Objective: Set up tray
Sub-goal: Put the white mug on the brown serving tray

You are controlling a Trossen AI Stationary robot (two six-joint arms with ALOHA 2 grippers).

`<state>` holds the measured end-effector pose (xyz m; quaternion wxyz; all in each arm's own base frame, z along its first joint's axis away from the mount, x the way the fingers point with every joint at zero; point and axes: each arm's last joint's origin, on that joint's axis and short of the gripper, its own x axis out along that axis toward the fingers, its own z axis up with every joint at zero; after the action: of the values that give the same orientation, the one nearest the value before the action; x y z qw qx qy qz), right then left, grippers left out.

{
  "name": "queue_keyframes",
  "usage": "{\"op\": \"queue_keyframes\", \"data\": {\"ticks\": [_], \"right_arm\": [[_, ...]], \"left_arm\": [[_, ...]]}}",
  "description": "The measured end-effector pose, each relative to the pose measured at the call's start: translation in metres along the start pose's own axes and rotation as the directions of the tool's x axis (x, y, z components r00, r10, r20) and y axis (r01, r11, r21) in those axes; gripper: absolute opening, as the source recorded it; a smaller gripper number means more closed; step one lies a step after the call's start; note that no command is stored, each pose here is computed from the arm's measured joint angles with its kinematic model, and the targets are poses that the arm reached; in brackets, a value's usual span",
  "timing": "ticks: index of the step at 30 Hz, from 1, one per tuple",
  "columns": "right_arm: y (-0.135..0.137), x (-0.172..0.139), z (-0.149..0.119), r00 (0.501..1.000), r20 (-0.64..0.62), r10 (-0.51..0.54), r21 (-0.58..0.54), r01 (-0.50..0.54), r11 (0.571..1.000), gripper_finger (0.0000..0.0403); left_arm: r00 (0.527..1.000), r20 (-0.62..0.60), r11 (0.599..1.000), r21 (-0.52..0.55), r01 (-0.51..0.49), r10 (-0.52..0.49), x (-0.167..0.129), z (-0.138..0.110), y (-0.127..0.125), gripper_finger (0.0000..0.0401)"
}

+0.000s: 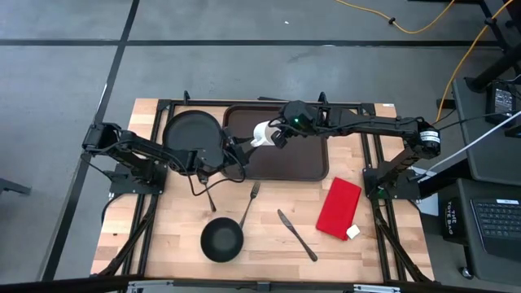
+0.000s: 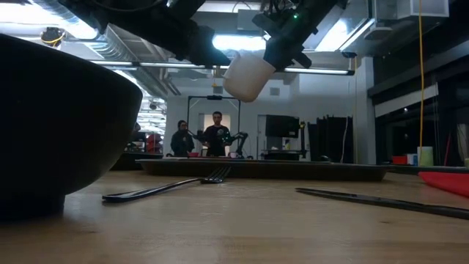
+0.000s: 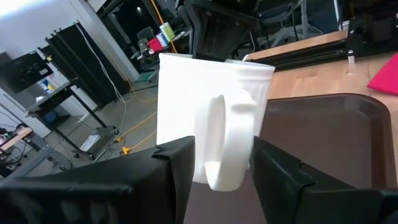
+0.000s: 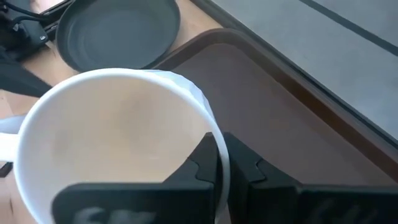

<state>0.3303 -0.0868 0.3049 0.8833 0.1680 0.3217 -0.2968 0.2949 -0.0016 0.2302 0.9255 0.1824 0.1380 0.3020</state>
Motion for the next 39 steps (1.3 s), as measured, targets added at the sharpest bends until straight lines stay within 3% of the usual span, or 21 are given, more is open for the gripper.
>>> {"op": "queue_keyframes", "data": {"ticks": [26,33,39], "right_arm": [[-0.0002,0.0000,-0.0002,1.000,0.000,-0.007,0.052,0.007,0.999,0.0011],[-0.0003,-0.0001,-0.0004,1.000,-0.002,-0.008,0.051,0.008,0.999,0.0011],[-0.0002,-0.0002,-0.0002,1.000,-0.002,-0.008,0.047,0.008,0.999,0.0022]], "left_arm": [[0.999,-0.012,0.998,0.058,-0.031,0.032,0.0000,-0.0005,0.0009,0.0082],[1.000,-0.015,0.996,0.089,-0.025,0.027,0.0000,-0.0010,0.0006,0.0037],[0.999,-0.017,0.993,0.114,-0.029,0.031,0.0000,-0.0012,0.0007,0.0036]]}}
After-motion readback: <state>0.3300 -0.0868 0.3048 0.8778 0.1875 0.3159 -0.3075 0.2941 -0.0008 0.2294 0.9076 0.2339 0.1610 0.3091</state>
